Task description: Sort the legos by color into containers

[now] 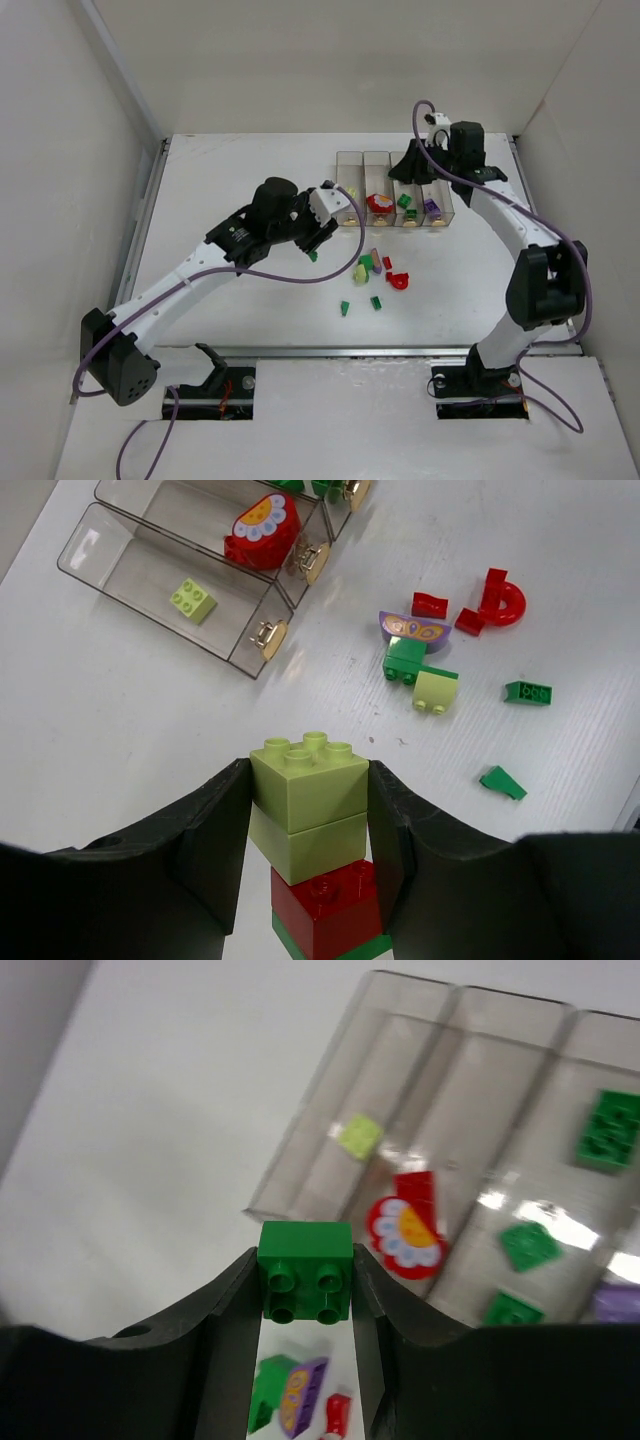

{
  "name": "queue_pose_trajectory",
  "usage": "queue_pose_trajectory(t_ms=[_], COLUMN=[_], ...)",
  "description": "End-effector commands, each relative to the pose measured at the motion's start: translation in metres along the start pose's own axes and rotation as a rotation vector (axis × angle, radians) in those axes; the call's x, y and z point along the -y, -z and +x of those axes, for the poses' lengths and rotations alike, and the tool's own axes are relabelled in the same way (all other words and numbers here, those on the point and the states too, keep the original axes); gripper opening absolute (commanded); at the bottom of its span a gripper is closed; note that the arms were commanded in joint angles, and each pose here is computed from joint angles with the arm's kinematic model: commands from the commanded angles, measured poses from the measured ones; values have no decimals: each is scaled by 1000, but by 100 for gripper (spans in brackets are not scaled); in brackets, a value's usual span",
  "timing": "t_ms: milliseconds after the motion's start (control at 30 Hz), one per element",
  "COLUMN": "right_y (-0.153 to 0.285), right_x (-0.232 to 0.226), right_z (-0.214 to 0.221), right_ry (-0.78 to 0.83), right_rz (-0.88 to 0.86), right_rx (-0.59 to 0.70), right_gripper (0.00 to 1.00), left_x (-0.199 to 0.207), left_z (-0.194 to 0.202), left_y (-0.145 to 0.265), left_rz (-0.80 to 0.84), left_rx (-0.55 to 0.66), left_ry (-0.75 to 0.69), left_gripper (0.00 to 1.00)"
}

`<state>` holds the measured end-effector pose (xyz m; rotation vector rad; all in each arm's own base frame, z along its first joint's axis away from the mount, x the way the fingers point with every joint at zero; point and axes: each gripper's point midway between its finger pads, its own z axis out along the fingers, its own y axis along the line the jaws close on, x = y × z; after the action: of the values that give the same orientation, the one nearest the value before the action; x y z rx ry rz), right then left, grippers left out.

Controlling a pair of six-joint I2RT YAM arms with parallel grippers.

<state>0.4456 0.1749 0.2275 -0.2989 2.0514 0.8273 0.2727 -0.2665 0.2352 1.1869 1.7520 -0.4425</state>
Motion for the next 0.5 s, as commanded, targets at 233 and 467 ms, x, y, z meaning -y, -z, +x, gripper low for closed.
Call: queue_pose_trajectory(t_ms=[233,467], right_y=[-25,-26], right_x=[95,111], right_z=[3,7], right_ry=[59,37], right_rz=[351,402], right_rx=[-90,-126], right_gripper=[35,74], left_x=[-4,-5], left_z=[-37,-46], left_y=[14,14], left_rz=[24,29], left_rx=[134,155], left_ry=[70,74], left_gripper=[0,0])
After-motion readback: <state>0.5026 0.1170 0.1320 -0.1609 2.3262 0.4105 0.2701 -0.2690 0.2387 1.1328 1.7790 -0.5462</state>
